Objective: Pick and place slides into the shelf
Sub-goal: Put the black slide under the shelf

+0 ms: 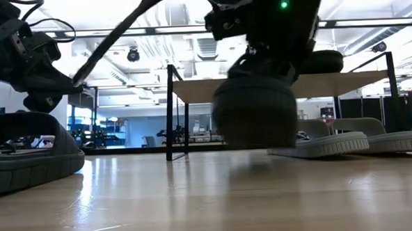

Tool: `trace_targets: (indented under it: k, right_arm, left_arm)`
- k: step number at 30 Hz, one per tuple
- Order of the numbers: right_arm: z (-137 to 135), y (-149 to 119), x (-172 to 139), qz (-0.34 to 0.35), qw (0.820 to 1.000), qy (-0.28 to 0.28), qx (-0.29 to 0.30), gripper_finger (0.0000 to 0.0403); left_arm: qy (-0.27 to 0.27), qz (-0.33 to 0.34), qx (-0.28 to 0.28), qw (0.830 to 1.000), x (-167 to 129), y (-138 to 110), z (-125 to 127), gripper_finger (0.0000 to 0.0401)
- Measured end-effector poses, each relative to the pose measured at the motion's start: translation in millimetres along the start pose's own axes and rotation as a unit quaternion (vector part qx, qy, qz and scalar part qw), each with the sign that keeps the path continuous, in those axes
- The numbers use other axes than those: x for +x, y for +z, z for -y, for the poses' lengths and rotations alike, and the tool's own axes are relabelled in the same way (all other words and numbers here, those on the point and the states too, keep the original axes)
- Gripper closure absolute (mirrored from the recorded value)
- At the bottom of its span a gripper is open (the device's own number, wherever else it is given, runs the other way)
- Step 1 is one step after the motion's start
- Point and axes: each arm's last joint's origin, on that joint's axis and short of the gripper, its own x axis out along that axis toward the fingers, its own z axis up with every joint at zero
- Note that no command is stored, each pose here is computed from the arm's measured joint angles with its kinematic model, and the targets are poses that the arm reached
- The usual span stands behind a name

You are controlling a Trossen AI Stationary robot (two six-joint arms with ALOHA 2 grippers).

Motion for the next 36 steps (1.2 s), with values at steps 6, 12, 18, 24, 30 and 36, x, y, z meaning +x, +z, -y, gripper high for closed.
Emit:
trace_targets:
  k: [6,12,18,24,30,36]
  right_arm:
    - [29.1,6.9,2.7,0.054,0.992,0.005,-0.114,0.039]
    - [44.0,1.2,10.0,0.067,0.987,0.074,-0.125,0.039]
    - [41.7,-11.8,26.4,0.044,0.985,0.074,-0.148,0.039]
    - [34.6,-14.7,34.7,0.053,0.987,0.05,-0.146,0.039]
    - [36.5,-13.6,45.2,0.046,0.991,0.042,-0.121,0.0363]
    - [39.3,-16.9,56.3,0.026,0.991,0.034,-0.123,0.0299]
  left_arm:
    - [0.0,0.0,0.0,1.0,0.0,0.0,0.0,0.0401]
    - [0.0,0.0,0.0,1.0,0.0,0.1,0.0,0.0401]
    - [0.0,0.0,0.0,1.0,0.0,0.0,0.0,0.0401]
    - [0.0,0.0,0.0,1.0,0.0,0.0,0.0,0.0401]
    - [0.0,0.0,0.0,1.0,0.0,0.0,0.0,0.0401]
    - [0.0,0.0,0.0,1.0,0.0,0.1,0.0,0.0401]
